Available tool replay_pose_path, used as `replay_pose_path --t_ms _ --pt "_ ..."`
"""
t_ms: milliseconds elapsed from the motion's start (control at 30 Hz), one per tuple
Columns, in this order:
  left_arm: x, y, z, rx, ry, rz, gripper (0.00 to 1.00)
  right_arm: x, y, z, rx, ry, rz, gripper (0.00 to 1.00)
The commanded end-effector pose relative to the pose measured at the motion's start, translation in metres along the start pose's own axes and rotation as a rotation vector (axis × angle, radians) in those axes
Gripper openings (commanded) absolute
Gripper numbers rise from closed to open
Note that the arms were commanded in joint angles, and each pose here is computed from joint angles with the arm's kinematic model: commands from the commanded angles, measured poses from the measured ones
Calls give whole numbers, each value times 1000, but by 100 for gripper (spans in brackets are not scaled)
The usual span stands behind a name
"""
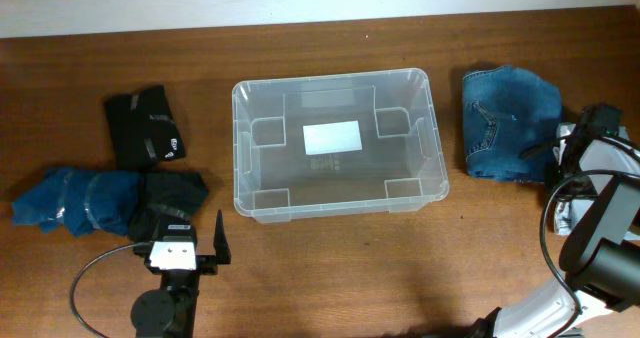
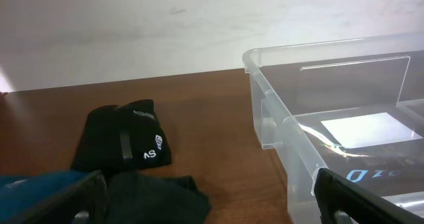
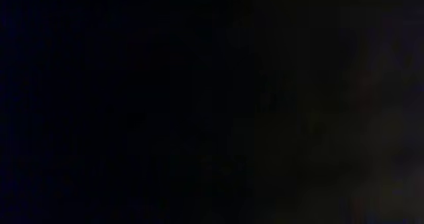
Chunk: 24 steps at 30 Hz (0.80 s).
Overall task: Pack container
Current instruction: 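Lift the light-wash jeans with right gripper and carry over the box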
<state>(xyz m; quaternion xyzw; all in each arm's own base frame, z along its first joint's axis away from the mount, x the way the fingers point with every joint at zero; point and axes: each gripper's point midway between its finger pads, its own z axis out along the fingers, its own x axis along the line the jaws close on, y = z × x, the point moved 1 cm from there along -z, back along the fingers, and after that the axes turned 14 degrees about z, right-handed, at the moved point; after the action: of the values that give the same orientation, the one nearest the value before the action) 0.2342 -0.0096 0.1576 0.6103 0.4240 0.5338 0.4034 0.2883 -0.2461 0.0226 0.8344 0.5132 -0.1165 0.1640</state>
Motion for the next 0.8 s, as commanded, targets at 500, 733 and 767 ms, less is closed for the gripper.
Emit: replay_pose_path --t_ms 500,733,767 --pt "-1 0 0 -6 -6 12 100 -2 49 -98 13 241 300 4" --pt "-1 0 0 -5 -6 12 99 -10 66 -213 -43 456 305 4" --pt "-1 0 0 -5 -6 12 99 -9 65 -232 -58 501 304 4"
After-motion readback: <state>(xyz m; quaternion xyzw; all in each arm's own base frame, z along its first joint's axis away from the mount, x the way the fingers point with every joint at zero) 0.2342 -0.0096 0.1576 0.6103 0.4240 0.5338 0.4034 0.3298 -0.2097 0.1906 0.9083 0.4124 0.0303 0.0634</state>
